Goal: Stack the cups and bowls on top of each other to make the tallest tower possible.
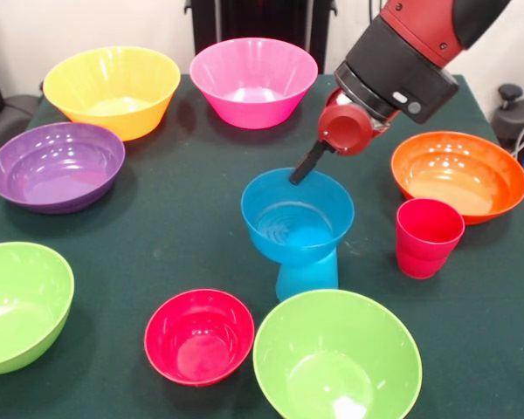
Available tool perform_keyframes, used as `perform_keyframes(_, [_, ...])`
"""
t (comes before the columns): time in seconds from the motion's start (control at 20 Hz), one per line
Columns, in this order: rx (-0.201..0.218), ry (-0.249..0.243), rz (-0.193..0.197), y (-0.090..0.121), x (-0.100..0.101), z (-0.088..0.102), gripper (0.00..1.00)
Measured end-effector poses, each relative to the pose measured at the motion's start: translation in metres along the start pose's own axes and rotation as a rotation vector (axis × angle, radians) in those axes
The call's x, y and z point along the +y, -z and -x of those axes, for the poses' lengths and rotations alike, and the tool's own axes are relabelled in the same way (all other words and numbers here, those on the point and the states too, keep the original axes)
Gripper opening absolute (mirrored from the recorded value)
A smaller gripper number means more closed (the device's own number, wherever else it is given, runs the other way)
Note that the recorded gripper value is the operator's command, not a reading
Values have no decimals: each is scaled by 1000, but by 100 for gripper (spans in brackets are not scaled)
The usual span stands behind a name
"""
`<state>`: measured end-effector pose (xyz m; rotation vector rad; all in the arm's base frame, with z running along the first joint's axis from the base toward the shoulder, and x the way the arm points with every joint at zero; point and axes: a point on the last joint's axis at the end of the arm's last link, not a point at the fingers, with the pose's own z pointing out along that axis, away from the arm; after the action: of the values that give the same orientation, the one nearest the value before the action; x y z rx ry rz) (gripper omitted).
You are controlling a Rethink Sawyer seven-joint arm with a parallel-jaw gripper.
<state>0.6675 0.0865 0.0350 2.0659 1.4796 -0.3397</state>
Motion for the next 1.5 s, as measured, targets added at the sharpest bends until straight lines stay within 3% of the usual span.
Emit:
perform_keyframes(0.75, [-23,6,-18,-14,1,13,0])
perform_keyframes(1.5, [5,13,10,-16,25,2,0])
